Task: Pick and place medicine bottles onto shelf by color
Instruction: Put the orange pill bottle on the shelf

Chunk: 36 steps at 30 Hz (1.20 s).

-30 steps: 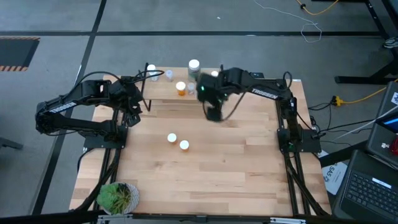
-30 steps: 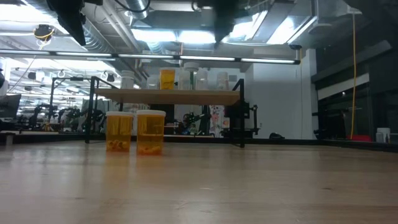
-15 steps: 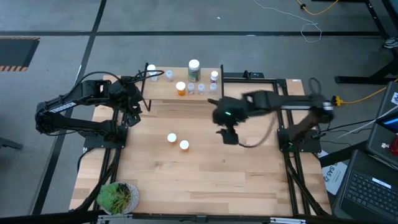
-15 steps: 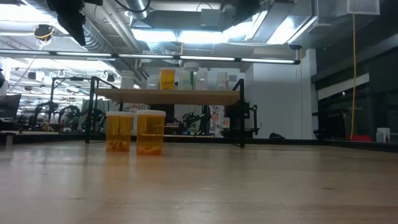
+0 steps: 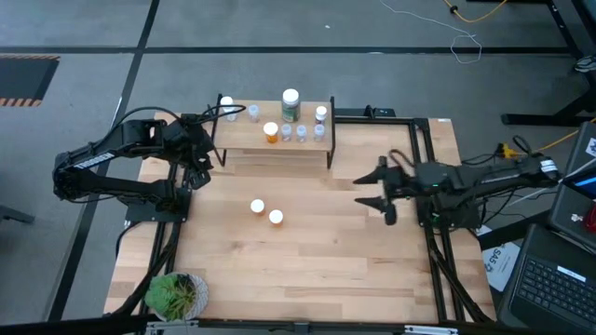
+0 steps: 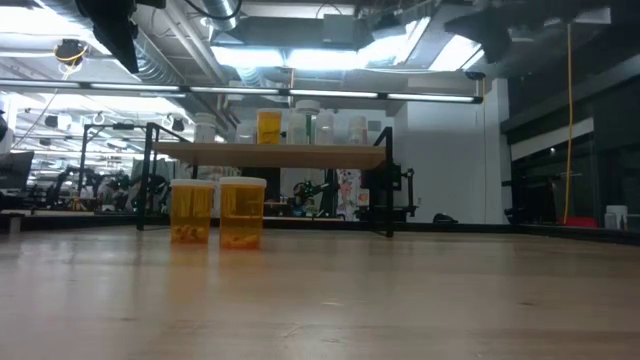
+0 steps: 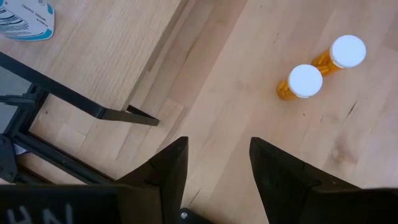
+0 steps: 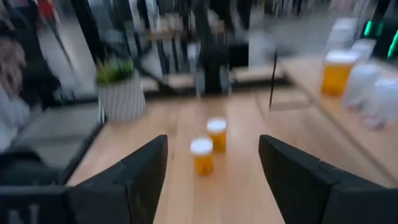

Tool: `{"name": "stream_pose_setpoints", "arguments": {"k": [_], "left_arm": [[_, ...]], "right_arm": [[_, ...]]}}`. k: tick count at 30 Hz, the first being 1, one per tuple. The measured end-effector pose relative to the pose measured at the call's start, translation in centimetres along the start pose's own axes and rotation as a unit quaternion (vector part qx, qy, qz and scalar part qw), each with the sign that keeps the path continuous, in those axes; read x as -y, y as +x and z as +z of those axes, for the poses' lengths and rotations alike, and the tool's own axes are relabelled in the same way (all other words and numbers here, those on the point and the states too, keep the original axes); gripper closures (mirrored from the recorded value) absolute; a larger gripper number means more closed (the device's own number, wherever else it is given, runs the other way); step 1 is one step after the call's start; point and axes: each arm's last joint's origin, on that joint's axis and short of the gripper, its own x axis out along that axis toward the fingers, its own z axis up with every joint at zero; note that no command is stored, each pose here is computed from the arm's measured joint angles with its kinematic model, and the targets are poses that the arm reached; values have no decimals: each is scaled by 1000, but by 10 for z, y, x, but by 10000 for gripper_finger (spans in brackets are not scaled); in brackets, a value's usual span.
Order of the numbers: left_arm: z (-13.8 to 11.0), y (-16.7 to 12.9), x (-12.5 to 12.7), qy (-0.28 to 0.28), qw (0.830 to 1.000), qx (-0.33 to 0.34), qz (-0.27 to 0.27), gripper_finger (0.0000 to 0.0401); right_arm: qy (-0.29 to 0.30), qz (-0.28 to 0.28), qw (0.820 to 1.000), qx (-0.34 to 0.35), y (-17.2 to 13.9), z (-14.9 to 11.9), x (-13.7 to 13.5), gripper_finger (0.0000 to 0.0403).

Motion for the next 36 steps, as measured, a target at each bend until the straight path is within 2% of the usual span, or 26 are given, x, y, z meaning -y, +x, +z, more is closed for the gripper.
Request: {"name": "stream_pose_setpoints", "arguments": {"k": [6,13,23,29,36], "left_arm": [[0,0,0,0,1000,0,0,234],[0,0,0,0,1000,0,0,234],[0,0,0,-1,1000,1,0,234],[2,0,0,-3,1000,10,-1,234],[3,0,0,-3,1000,14,-1,234]], "right_arm": [[24,-16,993,111,-34,-44,13,148],[51,-3,985,162,-53,-80,20,148],[43,-1,990,136,-66,-94,23,148],[53,-44,989,130,-61,-107,27,148],[59,-50,989,127,-58,-112,28,148]]}}
